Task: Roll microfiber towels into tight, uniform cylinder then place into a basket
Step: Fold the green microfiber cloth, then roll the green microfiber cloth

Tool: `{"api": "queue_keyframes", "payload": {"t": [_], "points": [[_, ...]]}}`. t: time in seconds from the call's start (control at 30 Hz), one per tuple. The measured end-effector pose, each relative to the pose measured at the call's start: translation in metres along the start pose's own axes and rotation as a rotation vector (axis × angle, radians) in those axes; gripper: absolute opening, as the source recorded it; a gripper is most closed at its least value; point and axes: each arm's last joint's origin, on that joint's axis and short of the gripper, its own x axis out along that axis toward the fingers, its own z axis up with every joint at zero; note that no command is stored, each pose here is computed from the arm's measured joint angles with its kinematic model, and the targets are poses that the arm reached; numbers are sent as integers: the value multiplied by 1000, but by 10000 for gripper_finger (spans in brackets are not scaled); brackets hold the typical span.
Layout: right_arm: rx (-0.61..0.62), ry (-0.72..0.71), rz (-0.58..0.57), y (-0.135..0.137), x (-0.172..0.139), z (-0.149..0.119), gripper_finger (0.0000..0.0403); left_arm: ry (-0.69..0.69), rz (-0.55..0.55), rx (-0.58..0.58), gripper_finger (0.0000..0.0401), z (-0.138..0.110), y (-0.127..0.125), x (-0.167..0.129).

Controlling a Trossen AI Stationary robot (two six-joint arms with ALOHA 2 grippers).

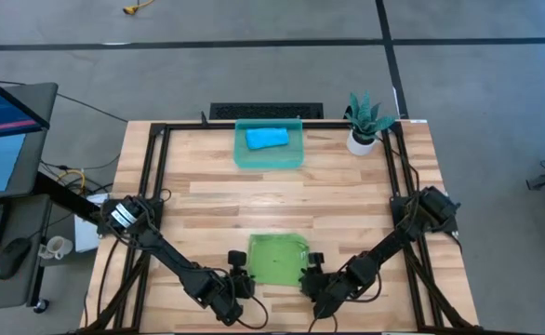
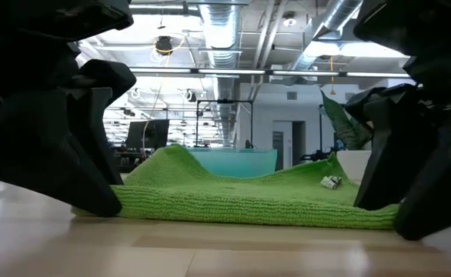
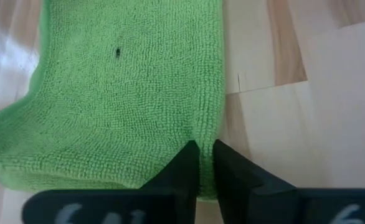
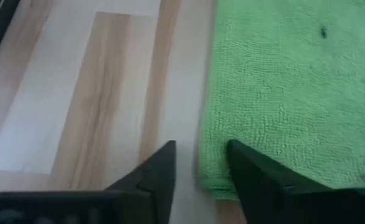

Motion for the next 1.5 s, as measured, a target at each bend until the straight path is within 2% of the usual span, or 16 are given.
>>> {"api": "queue_keyframes", "payload": {"t": [0.17,0.3,0.47,0.6,0.8,1.1,1.27,1.4,1.5], "points": [[53,1,-15,-2,0,0,85,9,-36,-66,6,6,-1,-2],[57,-3,-16,-1,-1,1,15,54,-65,-111,6,13,-2,-6],[61,-8,29,6,-2,11,19,129,-72,-158,10,19,3,-9],[59,-26,99,16,-8,22,7,152,-94,-167,5,24,4,-12],[51,-45,113,26,-16,34,9,196,-110,-176,4,31,3,-21],[76,-82,180,35,-28,59,7,286,-56,-313,2,43,10,-37],[97,-66,180,34,-28,59,4,297,-36,-306,1,50,13,-44],[191,-21,106,24,-24,57,4,315,-41,-316,1,53,18,-42],[216,-15,83,21,-23,57,2,348,-53,-327,1,53,22,-39]]}}
